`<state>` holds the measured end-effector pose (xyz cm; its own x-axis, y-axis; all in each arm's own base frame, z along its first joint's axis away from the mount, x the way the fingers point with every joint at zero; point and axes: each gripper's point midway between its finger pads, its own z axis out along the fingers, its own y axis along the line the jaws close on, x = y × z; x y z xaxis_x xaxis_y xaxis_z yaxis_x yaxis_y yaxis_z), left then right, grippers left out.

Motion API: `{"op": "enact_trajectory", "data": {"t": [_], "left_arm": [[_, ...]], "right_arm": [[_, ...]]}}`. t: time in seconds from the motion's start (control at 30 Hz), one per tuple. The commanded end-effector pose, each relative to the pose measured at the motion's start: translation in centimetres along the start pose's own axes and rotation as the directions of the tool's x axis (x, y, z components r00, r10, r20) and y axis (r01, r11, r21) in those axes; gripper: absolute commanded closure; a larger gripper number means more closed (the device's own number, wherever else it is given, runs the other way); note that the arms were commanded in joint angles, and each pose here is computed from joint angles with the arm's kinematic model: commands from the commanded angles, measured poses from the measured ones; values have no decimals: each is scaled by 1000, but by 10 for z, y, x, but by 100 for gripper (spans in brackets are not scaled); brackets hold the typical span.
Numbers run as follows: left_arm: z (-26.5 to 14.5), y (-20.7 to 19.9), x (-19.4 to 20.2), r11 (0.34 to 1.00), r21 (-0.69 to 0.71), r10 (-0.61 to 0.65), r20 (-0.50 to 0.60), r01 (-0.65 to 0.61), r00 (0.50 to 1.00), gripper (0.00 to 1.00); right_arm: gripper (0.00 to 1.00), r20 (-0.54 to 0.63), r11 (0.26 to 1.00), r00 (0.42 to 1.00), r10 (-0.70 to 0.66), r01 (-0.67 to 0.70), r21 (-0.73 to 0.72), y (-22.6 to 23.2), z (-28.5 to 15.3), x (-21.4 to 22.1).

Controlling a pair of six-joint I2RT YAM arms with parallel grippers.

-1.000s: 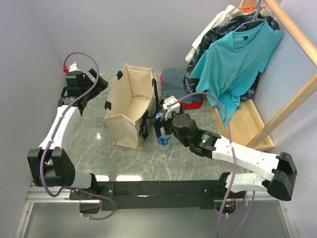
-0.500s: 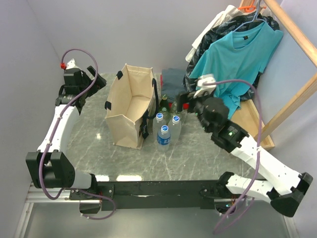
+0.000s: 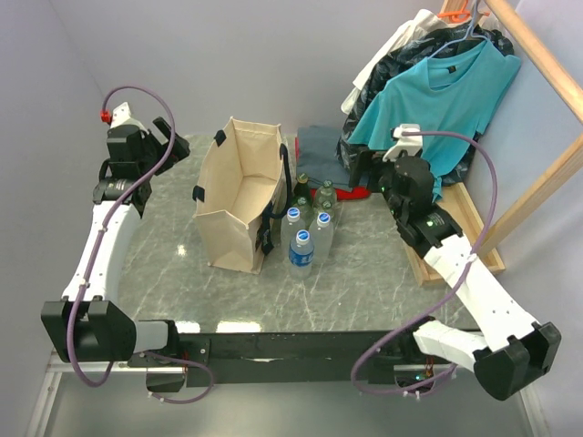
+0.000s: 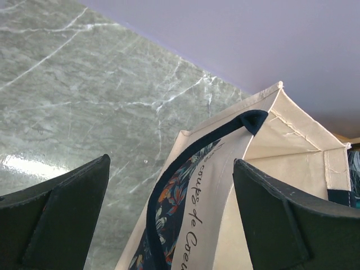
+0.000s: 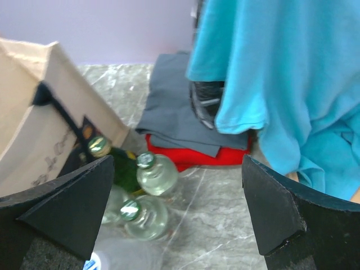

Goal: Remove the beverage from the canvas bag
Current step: Reset both arms

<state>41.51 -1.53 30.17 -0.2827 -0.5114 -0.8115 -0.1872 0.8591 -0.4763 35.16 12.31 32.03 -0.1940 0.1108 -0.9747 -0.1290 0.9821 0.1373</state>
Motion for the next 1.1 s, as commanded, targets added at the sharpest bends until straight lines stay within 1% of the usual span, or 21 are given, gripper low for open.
{"op": "enact_trajectory", "data": {"t": [0.0, 0.07, 0.13, 0.23, 0.27, 0.33, 0.37, 0.53, 0.77, 0.97, 1.07], "left_arm": [[-13, -13, -23, 998, 47, 38, 86, -42, 996, 4], [-13, -14, -23, 998, 51, 41, 91, -46, 995, 4], [-12, -16, -23, 996, 66, 54, 90, -60, 994, 4], [-12, -19, -23, 993, 87, 69, 92, -77, 993, 4], [-12, -20, -24, 992, 92, 73, 100, -82, 992, 4], [-11, -20, -23, 992, 97, 75, 99, -84, 992, 4], [-11, -20, -23, 991, 97, 81, 101, -91, 992, 4], [-5, -16, -20, 992, 81, 87, 97, -95, 991, 4], [-3, -11, -20, 993, 60, 97, 99, -103, 990, 4], [0, -10, -19, 993, 60, 100, 99, -106, 990, 4], [1, -9, -15, 992, 63, 105, 104, -112, 989, 4]], "right_arm": [[0, -42, 999, 998, 48, -49, -25, -2, 16, 16], [0, -69, 999, 996, 51, -51, 4, -9, 22, 27], [0, -64, 998, 996, 62, -62, 9, -12, 27, 31], [0, -65, 998, 997, 51, -48, 38, -22, 33, 49], [0, -49, 998, 998, 51, -49, 42, -23, 34, 48], [0, -66, 998, 997, 33, -29, 54, -27, 34, 60], [0, -32, 998, 999, 34, -32, 45, -26, 36, 54], [0, -26, 997, 999, 23, -21, 75, -34, 37, 65], [0, -12, 998, 999, 31, -31, 52, -31, 33, 69], [0, -4, 1000, 1000, 24, -24, 5, -24, 33, 71], [0, -21, 1000, 1000, 4, -4, 3, -24, 36, 77]]}}
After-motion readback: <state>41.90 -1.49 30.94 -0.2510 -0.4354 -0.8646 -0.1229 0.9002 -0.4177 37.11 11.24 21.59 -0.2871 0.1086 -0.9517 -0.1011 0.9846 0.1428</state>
